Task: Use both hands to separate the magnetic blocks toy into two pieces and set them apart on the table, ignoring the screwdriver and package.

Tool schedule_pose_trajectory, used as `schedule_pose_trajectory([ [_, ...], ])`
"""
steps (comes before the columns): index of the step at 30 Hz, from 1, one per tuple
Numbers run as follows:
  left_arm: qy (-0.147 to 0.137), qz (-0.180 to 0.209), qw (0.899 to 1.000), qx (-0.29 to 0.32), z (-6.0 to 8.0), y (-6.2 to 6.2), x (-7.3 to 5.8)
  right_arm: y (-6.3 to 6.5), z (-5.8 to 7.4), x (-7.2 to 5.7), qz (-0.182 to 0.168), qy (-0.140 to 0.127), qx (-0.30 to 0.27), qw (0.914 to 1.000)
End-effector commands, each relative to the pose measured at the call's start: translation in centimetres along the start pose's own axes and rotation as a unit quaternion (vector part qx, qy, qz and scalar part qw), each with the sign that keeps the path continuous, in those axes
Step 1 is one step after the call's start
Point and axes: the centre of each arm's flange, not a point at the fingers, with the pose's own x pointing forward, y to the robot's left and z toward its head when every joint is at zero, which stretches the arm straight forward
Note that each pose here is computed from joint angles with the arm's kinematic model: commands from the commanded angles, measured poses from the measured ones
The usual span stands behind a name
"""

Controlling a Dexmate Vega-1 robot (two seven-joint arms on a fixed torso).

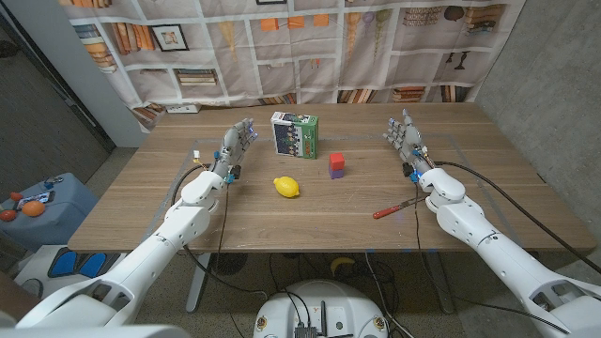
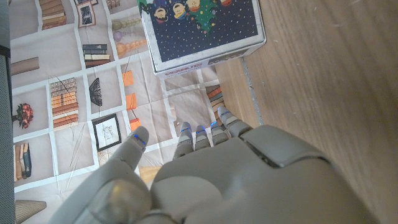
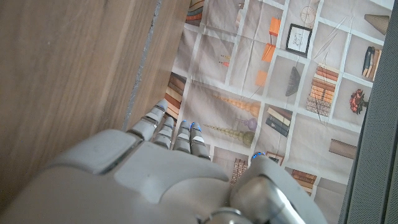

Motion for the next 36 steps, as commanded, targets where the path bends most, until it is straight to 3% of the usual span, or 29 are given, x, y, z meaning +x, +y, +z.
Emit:
schedule_pose_trajectory([
  [1, -0.021, -0.004, 1.000, 0.004, 0.6, 0.5, -0.3, 0.0, 1.5, -0.7, -0.006, -0.014, -0.039, 0.9991],
  [10, -0.027, 0.007, 1.000, 0.009, 1.4, 1.3, -0.8, 1.0, 3.2, -0.7, 0.014, -0.012, -0.095, 0.9953],
  [20, -0.026, 0.006, 1.000, 0.016, 1.9, 1.5, -1.1, 2.1, 5.0, -0.6, 0.042, -0.011, -0.181, 0.9824],
  [30, -0.028, 0.003, 0.999, 0.025, 2.9, 1.0, -1.2, 2.4, 6.6, -1.2, 0.070, -0.003, -0.270, 0.9603],
  [34, -0.027, 0.008, 0.999, 0.024, 3.3, 0.9, -1.6, 2.6, 7.2, -1.7, 0.086, 0.015, -0.322, 0.9427],
  [35, -0.027, 0.008, 0.999, 0.024, 3.3, 0.9, -1.6, 2.6, 7.2, -1.7, 0.085, 0.016, -0.322, 0.9426],
  [36, -0.028, 0.012, 0.999, 0.023, 3.3, 0.9, -1.9, 2.7, 7.3, -1.9, 0.087, 0.011, -0.338, 0.9372],
])
